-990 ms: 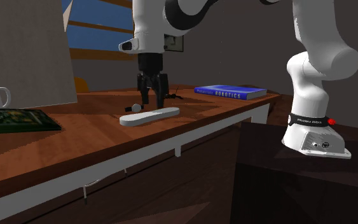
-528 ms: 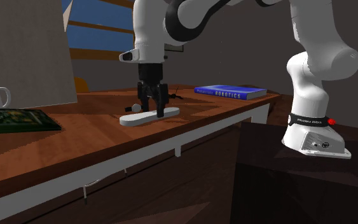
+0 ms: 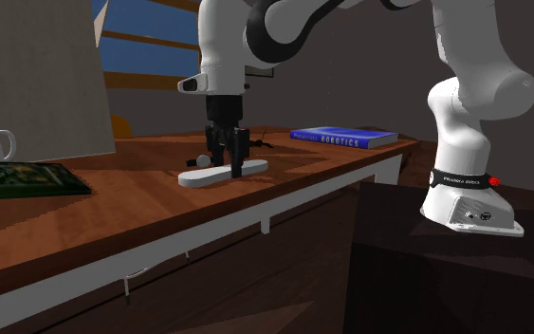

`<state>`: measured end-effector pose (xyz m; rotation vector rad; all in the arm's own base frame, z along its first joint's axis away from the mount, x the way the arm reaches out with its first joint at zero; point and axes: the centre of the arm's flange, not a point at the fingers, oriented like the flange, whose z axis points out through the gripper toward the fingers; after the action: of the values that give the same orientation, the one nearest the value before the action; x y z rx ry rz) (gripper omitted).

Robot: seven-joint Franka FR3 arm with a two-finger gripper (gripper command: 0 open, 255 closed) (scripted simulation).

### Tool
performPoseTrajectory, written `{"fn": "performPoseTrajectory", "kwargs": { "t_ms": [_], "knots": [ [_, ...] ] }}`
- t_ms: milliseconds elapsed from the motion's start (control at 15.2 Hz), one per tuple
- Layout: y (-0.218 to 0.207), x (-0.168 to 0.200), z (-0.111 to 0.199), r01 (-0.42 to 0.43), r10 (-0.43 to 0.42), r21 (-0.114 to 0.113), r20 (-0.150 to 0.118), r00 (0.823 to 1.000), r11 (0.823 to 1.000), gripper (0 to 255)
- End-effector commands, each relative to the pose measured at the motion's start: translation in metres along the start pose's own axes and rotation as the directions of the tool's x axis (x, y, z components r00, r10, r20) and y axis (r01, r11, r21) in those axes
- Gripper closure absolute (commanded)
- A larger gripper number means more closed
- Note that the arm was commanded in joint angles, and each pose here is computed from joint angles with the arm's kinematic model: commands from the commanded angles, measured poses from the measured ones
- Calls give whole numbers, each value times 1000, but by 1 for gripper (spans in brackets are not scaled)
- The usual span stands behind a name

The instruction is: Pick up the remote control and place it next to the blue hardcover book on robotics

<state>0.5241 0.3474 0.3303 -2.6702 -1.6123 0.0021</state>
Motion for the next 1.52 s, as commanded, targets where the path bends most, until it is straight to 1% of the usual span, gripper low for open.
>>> {"fn": "performPoseTrajectory", "kwargs": {
  "t_ms": [0, 396, 1452],
  "knots": [
    [0, 0, 0, 0, 0, 0, 0, 1000, 1000, 255],
    [0, 0, 0, 0, 0, 0, 0, 1000, 1000, 255],
    [-2, 1, -85, 0, 0, 0, 0, 1000, 1000, 255]
  ]
}}
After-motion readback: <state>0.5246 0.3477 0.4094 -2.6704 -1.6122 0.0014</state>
